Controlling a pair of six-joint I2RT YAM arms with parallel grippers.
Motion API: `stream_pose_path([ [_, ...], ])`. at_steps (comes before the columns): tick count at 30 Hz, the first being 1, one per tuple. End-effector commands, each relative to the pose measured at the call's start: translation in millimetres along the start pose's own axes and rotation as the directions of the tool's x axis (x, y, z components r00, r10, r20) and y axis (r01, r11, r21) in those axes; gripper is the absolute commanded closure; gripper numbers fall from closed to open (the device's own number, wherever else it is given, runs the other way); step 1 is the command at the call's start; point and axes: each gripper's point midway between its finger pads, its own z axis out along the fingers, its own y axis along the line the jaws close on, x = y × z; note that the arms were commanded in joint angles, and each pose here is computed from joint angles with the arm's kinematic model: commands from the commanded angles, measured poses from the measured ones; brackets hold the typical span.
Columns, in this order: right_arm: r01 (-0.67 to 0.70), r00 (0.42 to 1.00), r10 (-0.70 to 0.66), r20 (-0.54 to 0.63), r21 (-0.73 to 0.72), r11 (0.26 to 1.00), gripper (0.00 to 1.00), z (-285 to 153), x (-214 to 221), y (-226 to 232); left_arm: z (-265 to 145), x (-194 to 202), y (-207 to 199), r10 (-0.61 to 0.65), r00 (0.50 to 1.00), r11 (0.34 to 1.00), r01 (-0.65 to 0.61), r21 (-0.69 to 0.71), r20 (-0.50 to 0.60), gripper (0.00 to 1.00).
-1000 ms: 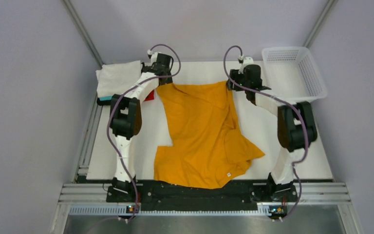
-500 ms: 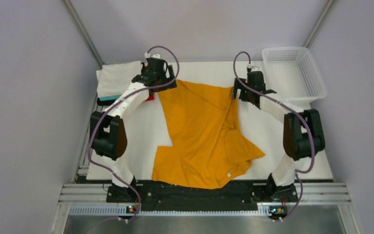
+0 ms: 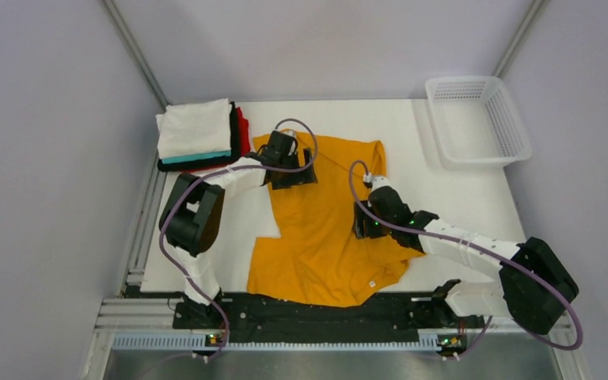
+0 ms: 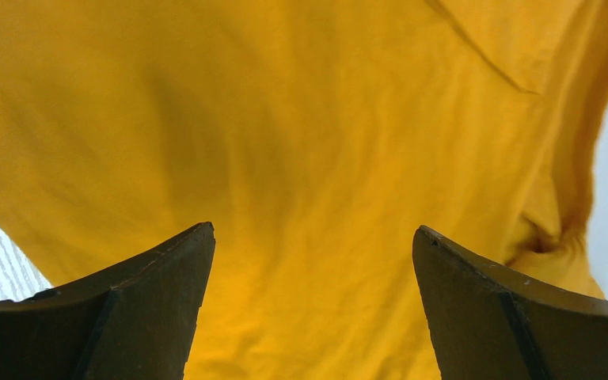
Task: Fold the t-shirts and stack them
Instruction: Flatten out the tshirt
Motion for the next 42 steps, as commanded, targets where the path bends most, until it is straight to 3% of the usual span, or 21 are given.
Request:
stream_pose_path([
  [1,-0.076,0.996,0.07,-0.055,-0.121,0.99,0.46,0.8,22.2,23.8,17.8,-17.5,2.0,-0.038,0.999,0.999,0.039,-0.015,0.021,0.01],
  [4,-0.103,0.992,0.107,-0.061,0.071,0.992,0.53,8.3,29.6,-13.8,26.5,-13.7,18.0,-0.068,0.998,0.996,0.068,-0.061,0.008,0.01],
  [7,-0.174,0.983,0.18,-0.026,0.163,0.971,0.57,9.8,22.2,-43.3,32.7,-6.7,41.5,-0.113,0.993,0.985,0.109,-0.132,-0.017,0.01],
  [11,-0.258,0.965,0.255,0.055,0.362,0.896,0.62,-2.5,15.8,-100.3,31.5,6.4,69.5,-0.18,0.983,0.969,0.17,-0.18,-0.039,0.02],
  [14,-0.333,0.942,0.301,0.15,0.545,0.77,0.63,-23.1,8.1,-148.3,23.9,11.1,80.3,-0.207,0.978,0.961,0.198,-0.191,-0.027,0.02],
  [18,-0.475,0.878,0.396,0.27,0.6,0.644,0.64,-38.1,-10.3,-189.9,15.1,14.6,81.3,-0.208,0.978,0.962,0.201,-0.187,-0.022,0.02],
  [23,-0.431,0.9,0.267,0.345,0.798,0.422,0.53,-98.7,-42.3,-240.4,7.0,11.0,86.7,-0.193,0.981,0.957,0.188,-0.222,0.0,0.01],
  [26,-0.432,0.897,0.214,0.386,0.867,0.246,0.53,-142.0,-44.2,-264.0,7.1,10.1,83.2,-0.195,0.981,0.96,0.19,-0.207,-0.004,0.02],
  [28,-0.451,0.885,0.229,0.405,0.868,0.207,0.52,-156.0,-44.7,-274.6,7.0,9.7,82.4,-0.195,0.981,0.961,0.19,-0.203,-0.005,0.01],
  [30,-0.467,0.879,0.242,0.411,0.845,0.261,0.48,-156.5,-53.2,-271.6,6.4,9.5,82.2,-0.193,0.981,0.961,0.188,-0.205,-0.007,0.02],
  [33,-0.415,0.91,0.276,0.31,0.656,0.631,0.33,-114.1,-67.9,-228.8,4.9,5.7,80.2,-0.192,0.981,0.962,0.188,-0.2,-0.001,0.01],
  [35,-0.35,0.928,0.271,0.256,0.352,0.868,0.32,-82.0,-75.7,-173.4,4.3,4.0,77.8,-0.189,0.982,0.964,0.186,-0.191,0.003,0.01],
  [36,-0.311,0.936,0.261,0.239,0.203,0.929,0.31,-74.1,-77.0,-145.5,3.6,3.4,77.4,-0.191,0.982,0.964,0.188,-0.189,0.004,0.01],
  [39,-0.283,0.929,0.293,0.226,-0.076,0.956,0.3,-60.9,-68.2,-79.7,2.5,2.6,76.8,-0.189,0.982,0.964,0.186,-0.19,0.008,0.02],
  [42,-0.31,0.924,0.332,0.191,-0.136,0.941,0.29,-50.0,-46.1,-54.4,1.4,3.6,77.3,-0.186,0.983,0.965,0.183,-0.19,0.006,0.01],
])
